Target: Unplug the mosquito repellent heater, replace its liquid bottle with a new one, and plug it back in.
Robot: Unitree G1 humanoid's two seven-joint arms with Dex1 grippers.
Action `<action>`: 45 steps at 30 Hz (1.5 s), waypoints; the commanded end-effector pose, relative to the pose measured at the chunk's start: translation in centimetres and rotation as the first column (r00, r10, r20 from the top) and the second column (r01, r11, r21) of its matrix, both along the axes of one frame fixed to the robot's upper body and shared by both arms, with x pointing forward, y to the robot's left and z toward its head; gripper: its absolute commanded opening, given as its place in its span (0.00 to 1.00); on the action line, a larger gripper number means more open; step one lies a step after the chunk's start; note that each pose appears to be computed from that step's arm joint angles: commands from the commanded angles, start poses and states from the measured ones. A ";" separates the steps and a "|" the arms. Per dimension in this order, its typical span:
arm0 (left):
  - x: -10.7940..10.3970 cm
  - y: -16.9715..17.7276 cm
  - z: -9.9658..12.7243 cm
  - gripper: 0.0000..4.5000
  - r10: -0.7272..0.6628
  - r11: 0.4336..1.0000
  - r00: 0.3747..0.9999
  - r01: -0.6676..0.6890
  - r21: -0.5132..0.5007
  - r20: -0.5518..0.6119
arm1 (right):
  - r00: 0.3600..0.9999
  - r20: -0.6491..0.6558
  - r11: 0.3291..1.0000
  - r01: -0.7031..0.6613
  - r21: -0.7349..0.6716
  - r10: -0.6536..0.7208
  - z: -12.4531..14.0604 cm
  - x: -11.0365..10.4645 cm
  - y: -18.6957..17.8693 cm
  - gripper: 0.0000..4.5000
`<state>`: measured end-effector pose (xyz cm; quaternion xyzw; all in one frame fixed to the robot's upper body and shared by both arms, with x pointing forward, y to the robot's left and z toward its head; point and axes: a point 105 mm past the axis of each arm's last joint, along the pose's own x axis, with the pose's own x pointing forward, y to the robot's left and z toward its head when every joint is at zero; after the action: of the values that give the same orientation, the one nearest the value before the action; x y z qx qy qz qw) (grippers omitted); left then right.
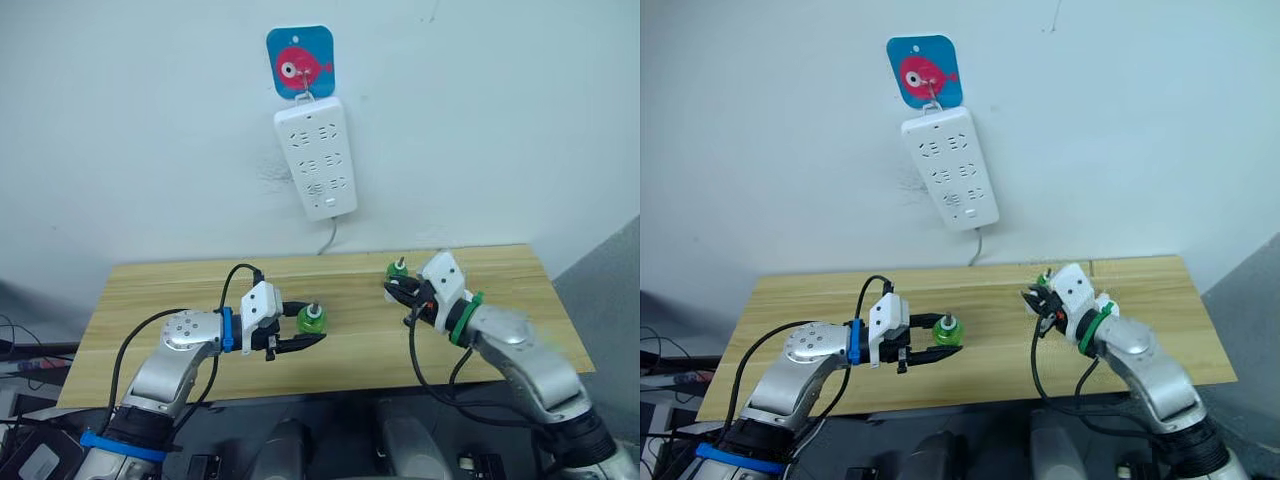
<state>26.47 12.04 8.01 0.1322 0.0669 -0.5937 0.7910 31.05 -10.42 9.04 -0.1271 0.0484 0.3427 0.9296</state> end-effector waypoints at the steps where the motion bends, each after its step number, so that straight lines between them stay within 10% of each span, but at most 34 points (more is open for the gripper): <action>1: -0.4 0.1 1.5 0.50 0.000 1.000 0.999 0.001 -0.016 0.037 | 0.992 0.045 0.993 0.113 0.016 -0.114 -1.4 1.7 -1.4 0.06; 14: -1.1 0.0 2.3 0.50 -0.011 1.000 1.000 0.011 0.000 0.023 | 0.944 0.007 0.943 0.329 0.047 -0.329 -5.9 5.4 -3.9 0.06; 22: -1.0 -0.2 2.3 0.50 -0.013 1.000 1.000 0.014 -0.005 0.020 | 0.952 0.056 0.944 0.290 0.155 -0.302 -3.0 4.4 -3.5 0.78; 29: 0.1 -0.9 2.9 0.50 -0.038 0.999 0.998 0.040 -0.031 0.049 | 0.994 0.092 0.997 -0.056 0.046 0.051 3.3 -1.6 -2.4 0.79; 34: 0.3 -2.3 4.2 0.50 -0.119 0.991 0.990 0.124 -0.059 0.076 | 0.911 -0.015 0.910 -0.413 -0.038 0.412 7.2 -6.2 0.4 0.79; 45: 0.7 -5.6 6.6 0.50 -0.245 0.956 0.961 0.261 -0.132 0.126 | 0.796 -0.047 0.797 -0.604 0.015 0.604 10.2 -7.0 5.5 0.79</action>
<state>27.32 6.69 13.98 0.1114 -0.0212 -0.6789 0.7254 24.45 -5.34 18.72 -0.1220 0.0398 0.6136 0.7791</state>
